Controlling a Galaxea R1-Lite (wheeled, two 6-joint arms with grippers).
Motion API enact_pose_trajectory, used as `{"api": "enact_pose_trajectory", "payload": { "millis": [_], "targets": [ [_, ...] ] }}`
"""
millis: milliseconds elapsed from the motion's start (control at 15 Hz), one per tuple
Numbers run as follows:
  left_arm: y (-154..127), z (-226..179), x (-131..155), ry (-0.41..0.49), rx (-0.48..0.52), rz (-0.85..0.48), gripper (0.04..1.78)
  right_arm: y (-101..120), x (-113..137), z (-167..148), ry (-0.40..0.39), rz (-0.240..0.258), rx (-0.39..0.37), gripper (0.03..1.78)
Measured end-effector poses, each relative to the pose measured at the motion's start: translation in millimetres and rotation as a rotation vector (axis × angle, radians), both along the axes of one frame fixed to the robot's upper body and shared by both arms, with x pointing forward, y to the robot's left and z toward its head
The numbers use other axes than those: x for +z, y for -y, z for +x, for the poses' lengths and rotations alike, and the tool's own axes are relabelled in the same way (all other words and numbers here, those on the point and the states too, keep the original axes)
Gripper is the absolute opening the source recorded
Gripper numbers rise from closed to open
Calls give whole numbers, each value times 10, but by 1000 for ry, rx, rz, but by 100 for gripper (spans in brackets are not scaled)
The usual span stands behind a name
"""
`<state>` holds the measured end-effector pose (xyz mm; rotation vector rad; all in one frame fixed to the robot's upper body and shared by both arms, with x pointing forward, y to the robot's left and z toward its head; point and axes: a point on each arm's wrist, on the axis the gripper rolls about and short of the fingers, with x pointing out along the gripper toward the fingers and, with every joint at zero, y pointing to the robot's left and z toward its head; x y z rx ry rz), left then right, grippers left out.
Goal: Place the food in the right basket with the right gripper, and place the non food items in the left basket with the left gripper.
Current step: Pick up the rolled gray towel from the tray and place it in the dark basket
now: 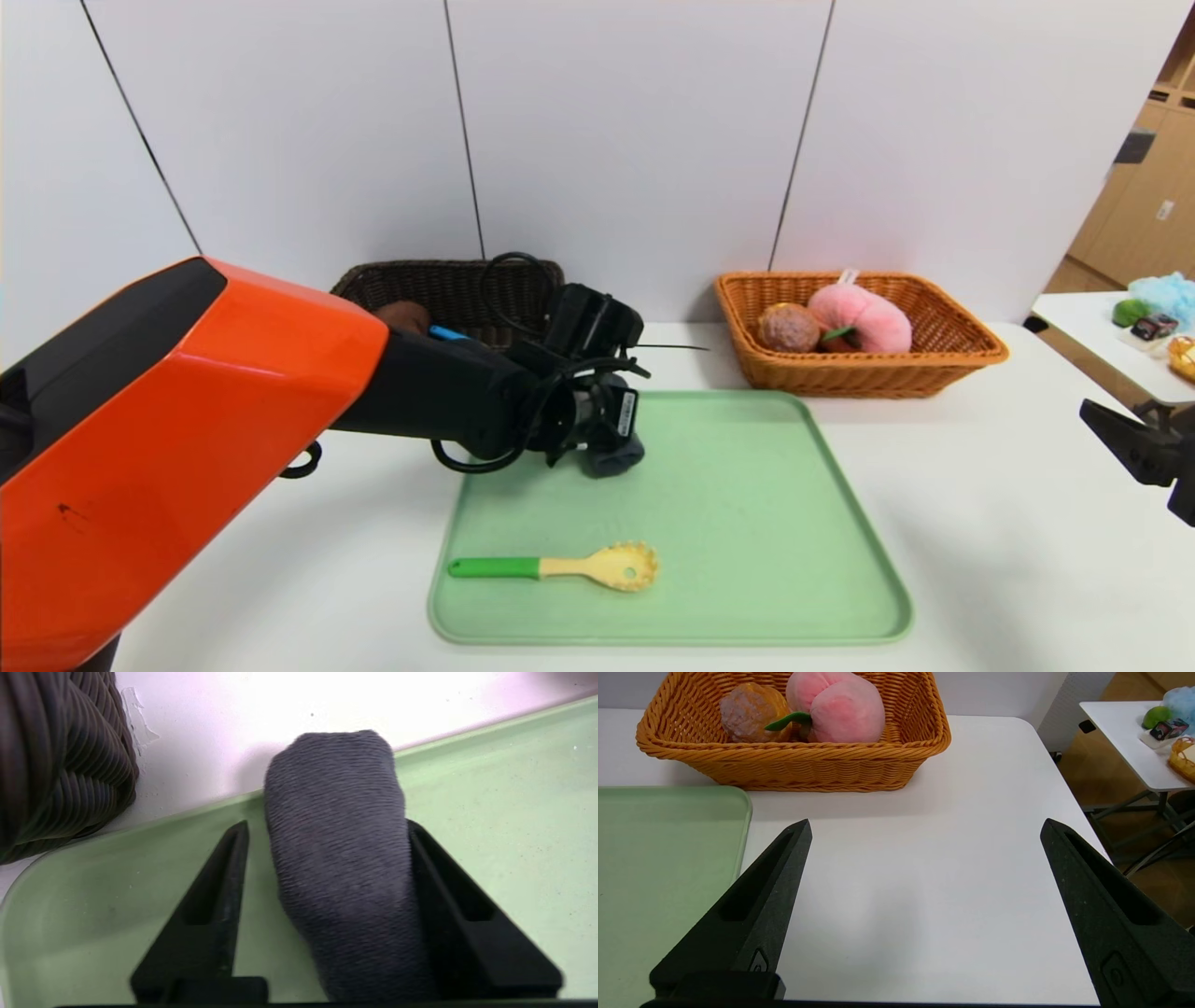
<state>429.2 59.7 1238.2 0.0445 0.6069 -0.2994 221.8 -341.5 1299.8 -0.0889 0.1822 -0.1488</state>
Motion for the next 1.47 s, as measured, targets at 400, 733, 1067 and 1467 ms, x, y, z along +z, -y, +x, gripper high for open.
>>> {"api": "enact_pose_trajectory", "payload": {
  "millis": [400, 733, 1067, 1467],
  "targets": [
    [-17, -14, 34, 4, 1, 0, 27, -4, -41, -10, -10, 3, 4, 169],
    [-60, -64, 224, 38, 0, -27, 27, -8, -64, -15, -17, 5, 18, 169],
    [-276, -245, 887, 163, 1, -128, 27, -8, -125, -34, -38, 6, 18, 169],
    [-1396, -9, 1668, 406, 170, -135, 27, -11, -166, -46, -52, 4, 33, 169]
  ]
}}
